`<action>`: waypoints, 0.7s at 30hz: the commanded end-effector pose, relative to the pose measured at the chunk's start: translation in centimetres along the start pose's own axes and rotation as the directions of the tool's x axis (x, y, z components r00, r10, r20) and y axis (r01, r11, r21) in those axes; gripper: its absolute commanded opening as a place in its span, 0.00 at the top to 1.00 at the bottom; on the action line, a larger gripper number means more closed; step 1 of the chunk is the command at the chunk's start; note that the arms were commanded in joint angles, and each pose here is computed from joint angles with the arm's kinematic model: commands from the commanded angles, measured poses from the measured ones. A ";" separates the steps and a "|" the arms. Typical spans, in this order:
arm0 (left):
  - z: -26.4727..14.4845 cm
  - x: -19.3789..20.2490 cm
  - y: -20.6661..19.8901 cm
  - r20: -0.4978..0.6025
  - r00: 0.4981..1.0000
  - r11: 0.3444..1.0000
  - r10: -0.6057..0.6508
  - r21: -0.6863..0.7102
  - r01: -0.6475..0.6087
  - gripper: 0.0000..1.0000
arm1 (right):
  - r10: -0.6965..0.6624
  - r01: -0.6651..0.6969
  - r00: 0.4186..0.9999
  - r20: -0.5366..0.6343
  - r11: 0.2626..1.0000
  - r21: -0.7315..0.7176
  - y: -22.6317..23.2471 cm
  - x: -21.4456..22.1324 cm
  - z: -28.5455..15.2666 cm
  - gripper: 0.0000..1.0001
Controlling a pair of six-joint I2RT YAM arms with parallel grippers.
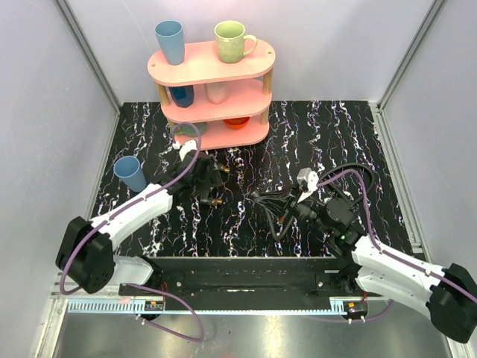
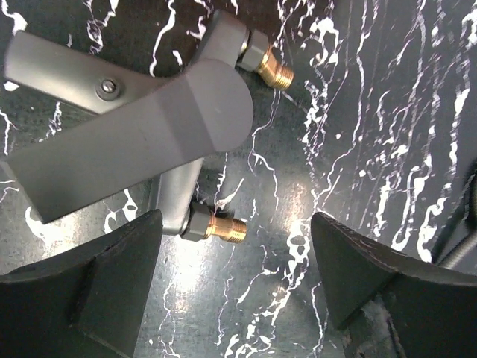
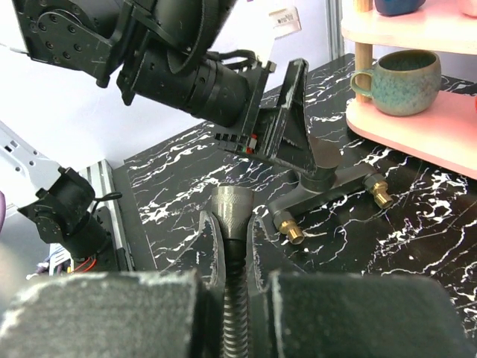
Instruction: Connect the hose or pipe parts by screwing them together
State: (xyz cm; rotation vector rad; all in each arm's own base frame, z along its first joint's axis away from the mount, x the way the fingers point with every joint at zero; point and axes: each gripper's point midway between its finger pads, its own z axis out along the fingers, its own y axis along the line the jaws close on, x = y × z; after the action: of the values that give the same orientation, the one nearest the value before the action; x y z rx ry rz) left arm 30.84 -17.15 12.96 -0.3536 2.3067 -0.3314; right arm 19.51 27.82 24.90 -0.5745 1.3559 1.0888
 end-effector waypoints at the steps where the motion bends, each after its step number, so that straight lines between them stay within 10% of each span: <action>1: 1.0 -0.3 -0.8 0.057 0.998 1.000 0.021 -0.005 -0.020 0.16 | -0.059 0.058 0.998 0.018 0.998 0.037 -0.5 -0.8 -0.9 1.00; 21: 5.0 4.6 2.5 -0.119 0.961 0.965 0.250 -0.046 -0.257 0.23 | -0.098 0.096 0.994 0.043 0.995 0.033 -0.4 -1.3 -1.2 1.00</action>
State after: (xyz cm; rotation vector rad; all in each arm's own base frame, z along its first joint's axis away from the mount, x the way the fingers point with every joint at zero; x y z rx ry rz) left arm 29.47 -17.10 5.58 -0.1165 2.4563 -0.1841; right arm 19.34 26.68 23.82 -0.6044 1.3674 1.0101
